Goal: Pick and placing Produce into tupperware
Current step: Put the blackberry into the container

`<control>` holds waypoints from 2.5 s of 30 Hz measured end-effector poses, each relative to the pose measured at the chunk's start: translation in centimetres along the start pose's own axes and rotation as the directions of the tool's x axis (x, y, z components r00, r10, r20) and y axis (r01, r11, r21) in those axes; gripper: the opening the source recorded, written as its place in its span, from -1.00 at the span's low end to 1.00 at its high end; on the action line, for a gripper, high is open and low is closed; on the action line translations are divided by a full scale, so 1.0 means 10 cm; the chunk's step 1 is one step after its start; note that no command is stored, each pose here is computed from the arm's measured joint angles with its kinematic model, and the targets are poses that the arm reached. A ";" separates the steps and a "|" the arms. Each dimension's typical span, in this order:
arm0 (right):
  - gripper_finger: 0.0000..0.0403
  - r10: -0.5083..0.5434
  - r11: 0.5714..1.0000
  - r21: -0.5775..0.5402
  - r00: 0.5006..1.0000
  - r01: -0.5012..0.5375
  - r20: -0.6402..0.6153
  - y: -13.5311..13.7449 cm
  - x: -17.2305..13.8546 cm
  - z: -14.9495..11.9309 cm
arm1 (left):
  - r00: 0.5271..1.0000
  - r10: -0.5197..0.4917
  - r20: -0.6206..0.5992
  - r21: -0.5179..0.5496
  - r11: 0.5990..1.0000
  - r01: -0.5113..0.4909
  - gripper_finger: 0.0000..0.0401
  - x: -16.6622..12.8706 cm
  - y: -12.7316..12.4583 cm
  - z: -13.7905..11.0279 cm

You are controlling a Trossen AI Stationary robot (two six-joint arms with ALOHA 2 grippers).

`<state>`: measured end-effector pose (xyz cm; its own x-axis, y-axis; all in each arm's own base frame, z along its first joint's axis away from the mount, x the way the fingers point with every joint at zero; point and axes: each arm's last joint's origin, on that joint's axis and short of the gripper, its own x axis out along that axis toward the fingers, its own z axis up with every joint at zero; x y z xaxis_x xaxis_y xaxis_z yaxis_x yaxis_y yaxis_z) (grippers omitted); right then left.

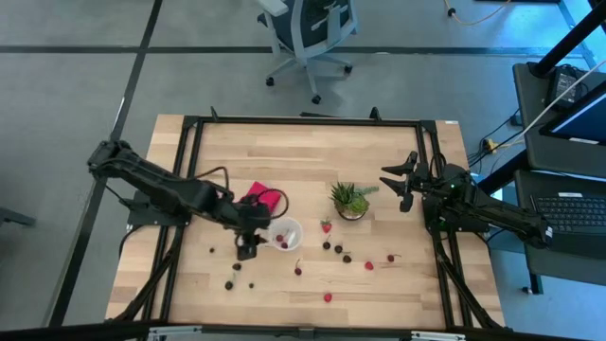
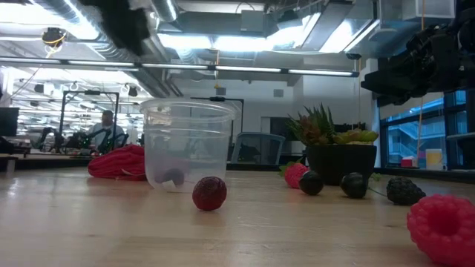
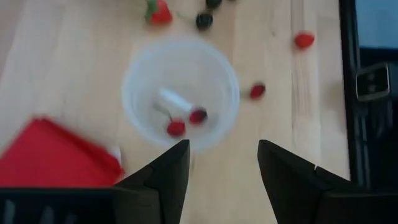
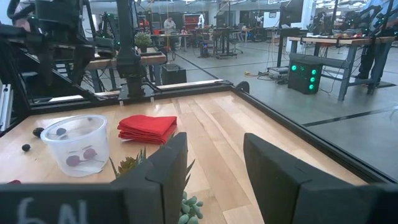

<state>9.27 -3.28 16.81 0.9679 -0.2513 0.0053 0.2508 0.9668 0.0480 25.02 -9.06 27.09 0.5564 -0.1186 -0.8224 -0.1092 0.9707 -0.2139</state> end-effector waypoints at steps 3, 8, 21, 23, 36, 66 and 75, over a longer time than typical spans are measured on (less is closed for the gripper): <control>-0.20 0.000 1.000 0.000 1.000 0.000 0.000 0.00 0.00 0.00 | 0.998 0.001 -0.058 -0.025 1.000 -0.003 -0.11 -0.02 -0.11 -0.12; -0.20 0.001 1.000 0.002 1.000 -0.001 0.000 0.00 0.00 0.00 | 0.989 0.022 -0.143 0.014 1.000 -0.020 -0.14 0.11 -0.33 -0.32; -0.20 0.001 1.000 0.027 1.000 -0.001 0.000 0.00 0.00 0.00 | 0.931 0.140 -0.336 -0.102 0.978 -0.184 -0.14 0.69 -0.66 -0.74; -0.20 0.000 1.000 0.028 1.000 0.000 0.000 0.00 0.00 0.00 | 0.916 0.148 -0.373 -0.127 0.970 -0.208 -0.14 0.74 -0.66 -0.77; -0.20 0.000 0.997 0.076 1.000 0.000 0.000 0.00 0.00 0.00 | 0.889 0.193 -0.416 -0.098 0.962 -0.254 -0.14 0.78 -0.67 -0.86; -0.20 0.001 0.997 0.073 1.000 -0.001 0.000 0.00 0.00 0.00 | 0.895 0.178 -0.408 -0.085 0.969 -0.232 -0.28 1.01 -0.44 -1.18; -0.20 0.001 0.997 0.071 1.000 -0.001 0.000 0.00 0.00 0.00 | 0.896 0.190 -0.403 -0.078 0.968 -0.240 -0.60 1.01 -0.43 -1.18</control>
<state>9.27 -3.28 16.81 0.9681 -0.2506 0.0051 0.2482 0.9614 0.1187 21.43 -16.92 13.46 0.1460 -0.0062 -0.9893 -0.3031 0.9516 -0.0507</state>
